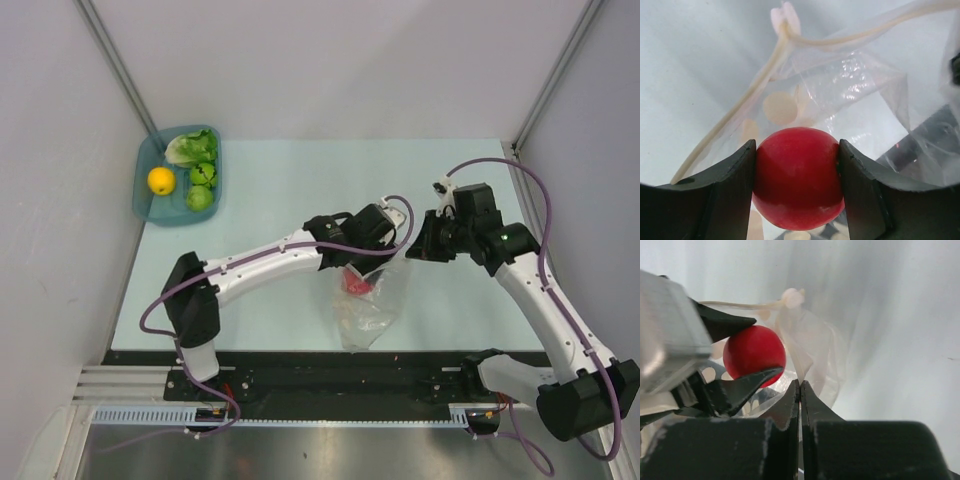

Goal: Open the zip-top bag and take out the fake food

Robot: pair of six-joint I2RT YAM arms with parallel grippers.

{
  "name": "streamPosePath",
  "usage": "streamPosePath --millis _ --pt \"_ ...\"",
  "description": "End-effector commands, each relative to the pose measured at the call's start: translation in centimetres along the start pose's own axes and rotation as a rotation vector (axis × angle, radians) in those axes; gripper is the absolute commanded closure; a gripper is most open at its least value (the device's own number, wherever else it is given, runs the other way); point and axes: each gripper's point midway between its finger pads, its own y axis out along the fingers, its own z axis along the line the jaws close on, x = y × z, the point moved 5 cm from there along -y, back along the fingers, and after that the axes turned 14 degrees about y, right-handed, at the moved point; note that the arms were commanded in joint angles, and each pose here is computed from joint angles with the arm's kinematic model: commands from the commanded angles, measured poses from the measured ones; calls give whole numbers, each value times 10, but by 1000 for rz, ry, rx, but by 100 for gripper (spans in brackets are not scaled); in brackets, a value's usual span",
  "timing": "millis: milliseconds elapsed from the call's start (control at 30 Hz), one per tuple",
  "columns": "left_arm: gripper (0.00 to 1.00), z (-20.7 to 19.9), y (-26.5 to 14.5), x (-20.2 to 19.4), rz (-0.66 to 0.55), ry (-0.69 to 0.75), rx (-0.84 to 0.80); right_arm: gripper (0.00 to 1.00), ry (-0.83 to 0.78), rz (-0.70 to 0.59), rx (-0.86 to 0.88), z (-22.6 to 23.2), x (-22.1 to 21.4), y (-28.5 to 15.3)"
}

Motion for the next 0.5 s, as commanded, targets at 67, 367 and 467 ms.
streamPosePath --millis 67,367,467 --pt "100 16 -10 9 -119 -9 110 100 -31 -26 62 8 2 -16" --pt "100 5 -40 75 -281 -123 -22 100 -83 9 118 20 -10 -8" --pt "100 2 -56 96 -344 -165 -103 100 -90 17 85 17 -11 -3"
